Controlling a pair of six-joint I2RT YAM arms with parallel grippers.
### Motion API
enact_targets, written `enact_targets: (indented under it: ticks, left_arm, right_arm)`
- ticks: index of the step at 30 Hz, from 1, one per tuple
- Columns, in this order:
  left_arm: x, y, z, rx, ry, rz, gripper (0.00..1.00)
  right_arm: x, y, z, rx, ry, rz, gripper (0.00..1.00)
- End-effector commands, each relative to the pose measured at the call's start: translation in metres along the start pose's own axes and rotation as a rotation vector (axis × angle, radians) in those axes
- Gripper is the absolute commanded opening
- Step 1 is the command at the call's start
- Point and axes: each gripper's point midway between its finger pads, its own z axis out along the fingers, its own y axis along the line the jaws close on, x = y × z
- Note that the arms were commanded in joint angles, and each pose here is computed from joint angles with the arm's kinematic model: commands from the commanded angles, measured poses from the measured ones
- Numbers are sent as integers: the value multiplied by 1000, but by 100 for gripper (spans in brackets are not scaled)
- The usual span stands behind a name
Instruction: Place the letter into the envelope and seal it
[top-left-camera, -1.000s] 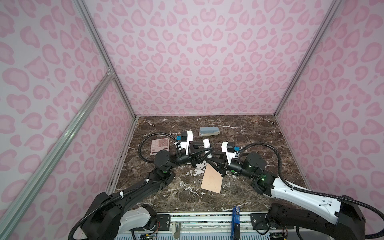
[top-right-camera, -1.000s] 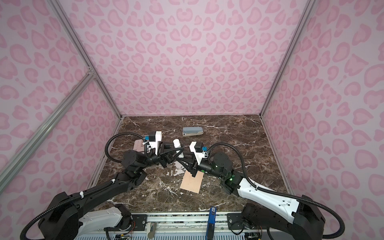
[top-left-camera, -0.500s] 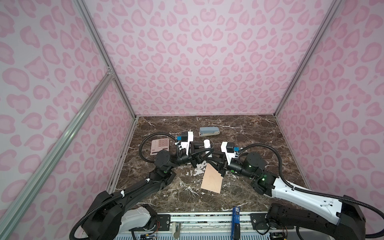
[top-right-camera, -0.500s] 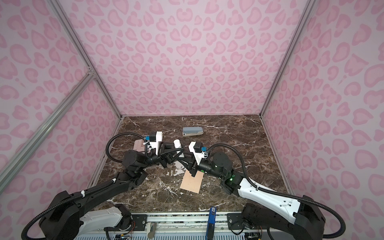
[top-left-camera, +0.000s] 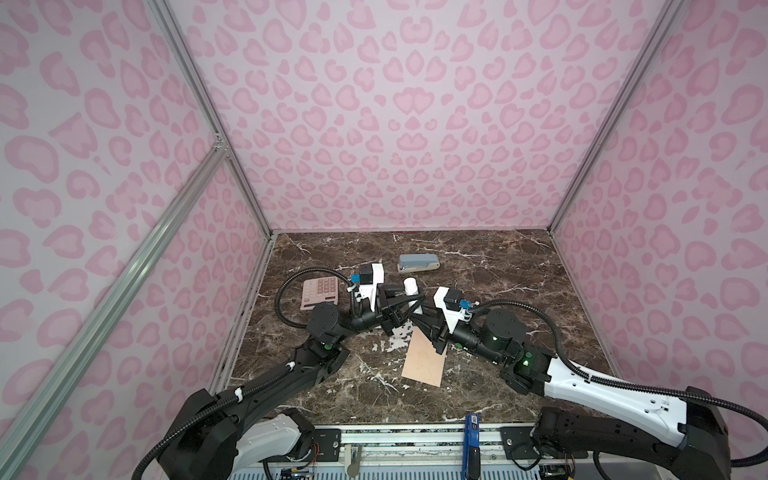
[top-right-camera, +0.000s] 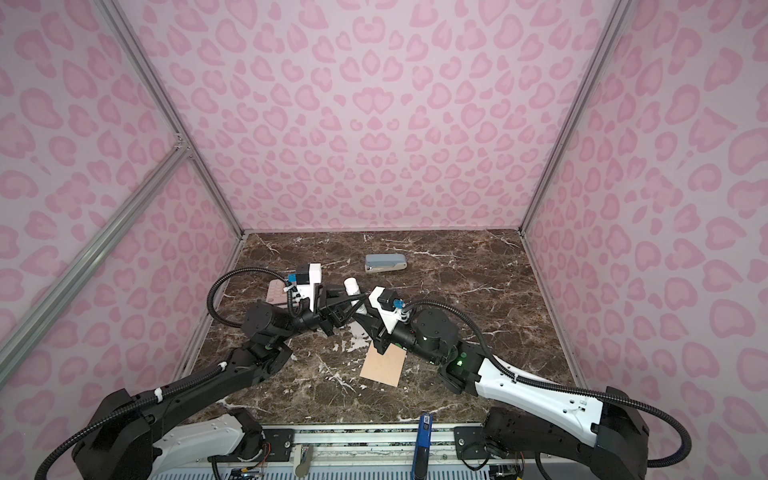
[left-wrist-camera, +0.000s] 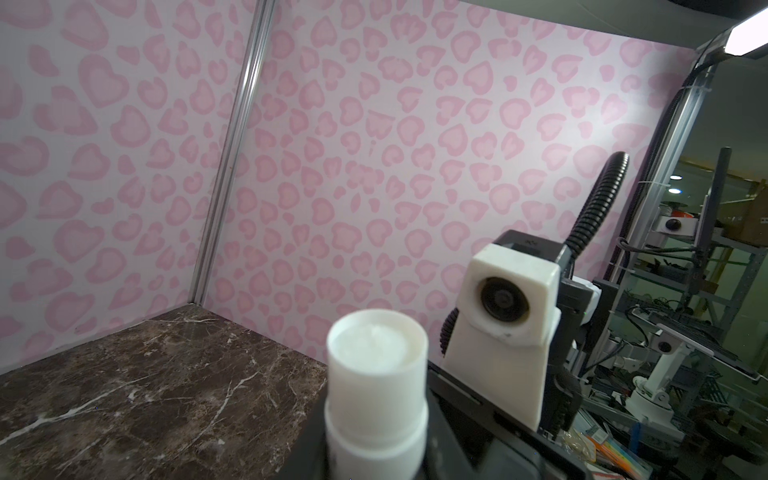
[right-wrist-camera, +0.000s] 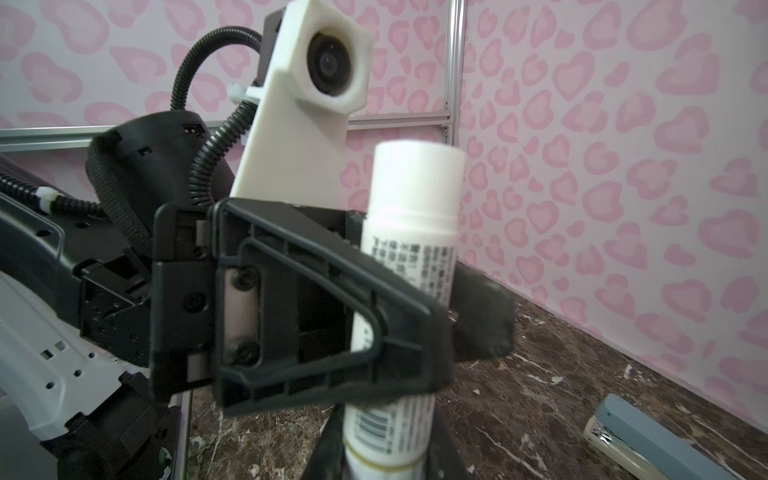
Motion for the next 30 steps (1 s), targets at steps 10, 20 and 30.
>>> enact_targets:
  ticks: [10,20,30]
  left_arm:
    - [5,15,2,-119,-7,29,4]
    - [5,18,2,-142,-19,34,4]
    - [4,24,-8,-207,-25,51,4]
  right_arm:
    - [0,-24,1,312,-9,-92,9]
    - [4,-25,12,471,-17,-115,10]
    - [19,-18,20,500,44,-148,36]
